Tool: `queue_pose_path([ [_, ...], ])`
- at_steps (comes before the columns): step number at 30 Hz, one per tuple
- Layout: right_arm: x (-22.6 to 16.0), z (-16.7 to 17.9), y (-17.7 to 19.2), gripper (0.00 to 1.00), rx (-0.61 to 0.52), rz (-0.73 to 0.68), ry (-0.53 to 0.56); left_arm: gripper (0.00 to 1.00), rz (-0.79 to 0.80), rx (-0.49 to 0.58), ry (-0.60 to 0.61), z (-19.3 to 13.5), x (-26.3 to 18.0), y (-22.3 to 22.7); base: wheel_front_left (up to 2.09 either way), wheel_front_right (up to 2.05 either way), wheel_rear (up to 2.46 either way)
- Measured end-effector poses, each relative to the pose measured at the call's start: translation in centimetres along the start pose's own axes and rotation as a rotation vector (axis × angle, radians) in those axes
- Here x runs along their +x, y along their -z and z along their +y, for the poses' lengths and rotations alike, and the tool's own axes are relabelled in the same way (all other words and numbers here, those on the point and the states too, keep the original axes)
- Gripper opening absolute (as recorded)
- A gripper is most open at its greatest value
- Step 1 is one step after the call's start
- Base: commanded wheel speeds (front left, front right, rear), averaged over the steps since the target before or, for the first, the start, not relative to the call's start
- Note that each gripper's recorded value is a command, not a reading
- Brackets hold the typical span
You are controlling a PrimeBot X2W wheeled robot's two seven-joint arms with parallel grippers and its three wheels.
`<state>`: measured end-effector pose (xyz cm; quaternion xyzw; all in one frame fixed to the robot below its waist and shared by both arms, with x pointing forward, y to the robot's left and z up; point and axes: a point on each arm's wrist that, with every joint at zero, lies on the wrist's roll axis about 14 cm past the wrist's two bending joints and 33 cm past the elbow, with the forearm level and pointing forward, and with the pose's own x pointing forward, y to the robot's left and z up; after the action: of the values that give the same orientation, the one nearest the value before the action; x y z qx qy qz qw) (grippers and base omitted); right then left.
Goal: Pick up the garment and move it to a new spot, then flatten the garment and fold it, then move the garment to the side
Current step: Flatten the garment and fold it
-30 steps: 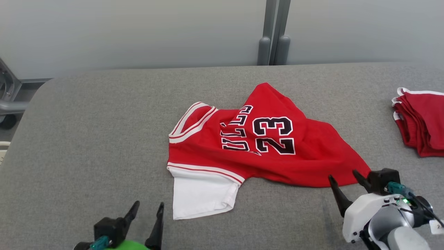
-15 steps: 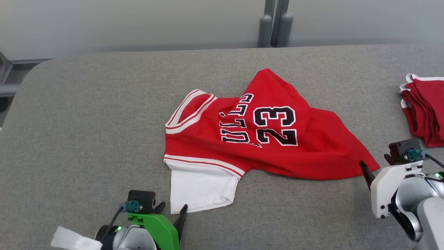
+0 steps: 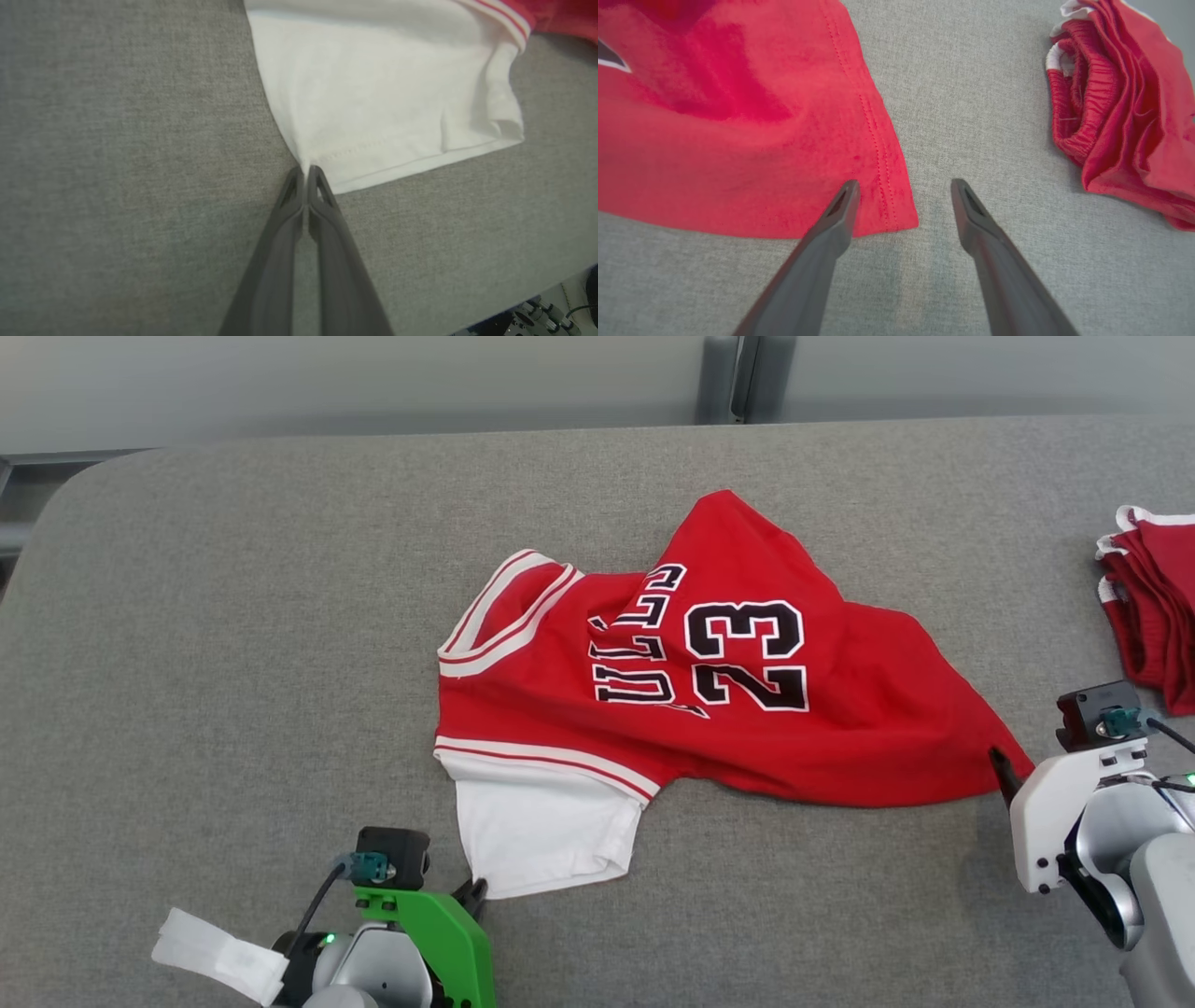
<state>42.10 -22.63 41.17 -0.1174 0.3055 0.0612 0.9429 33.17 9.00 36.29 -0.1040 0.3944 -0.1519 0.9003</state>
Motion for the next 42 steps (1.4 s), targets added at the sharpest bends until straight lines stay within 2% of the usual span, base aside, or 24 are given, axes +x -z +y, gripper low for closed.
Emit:
queue_pose_path([
  [7,1.2,-0.2,1.3,1.00,0.028,0.055,0.002,0.00,0.020,-0.011,0.001,0.0,0.2,0.2,0.00,0.00,0.00],
  [14,2.0,0.6,3.0,0.98,0.107,0.119,-0.009,0.00,0.013,-0.025,-0.010,0.4,0.4,0.2,0.00,0.00,0.00],
  [15,2.2,0.9,3.3,0.71,0.136,0.137,-0.017,0.00,0.013,-0.030,-0.011,0.5,0.4,0.2,0.00,0.00,0.00],
  [16,2.2,0.9,3.3,0.24,0.136,0.137,-0.017,0.00,0.013,-0.030,-0.011,0.5,0.4,0.2,0.00,0.00,0.00],
  [17,2.2,1.0,3.4,0.00,0.146,0.144,-0.019,0.00,0.012,-0.031,-0.012,0.6,0.5,0.2,0.00,0.00,0.00],
  [24,2.4,1.8,3.4,0.00,0.177,0.154,-0.040,0.00,-0.082,-0.074,-0.014,0.8,0.3,-1.8,0.00,0.00,0.00],
  [32,2.0,2.0,1.6,0.00,0.220,0.070,-0.047,0.00,-0.283,-0.217,0.054,-0.2,-0.6,-6.2,0.00,0.00,0.00],
  [37,1.7,3.7,-2.3,0.00,0.353,-0.062,-0.119,0.00,-0.434,-0.292,0.093,-0.1,-1.6,-10.6,0.00,0.00,0.00],
  [42,1.8,4.2,-9.0,0.00,0.429,-0.220,-0.200,0.00,-0.578,-0.343,0.146,0.3,-2.4,-16.6,0.00,0.00,0.00],
])
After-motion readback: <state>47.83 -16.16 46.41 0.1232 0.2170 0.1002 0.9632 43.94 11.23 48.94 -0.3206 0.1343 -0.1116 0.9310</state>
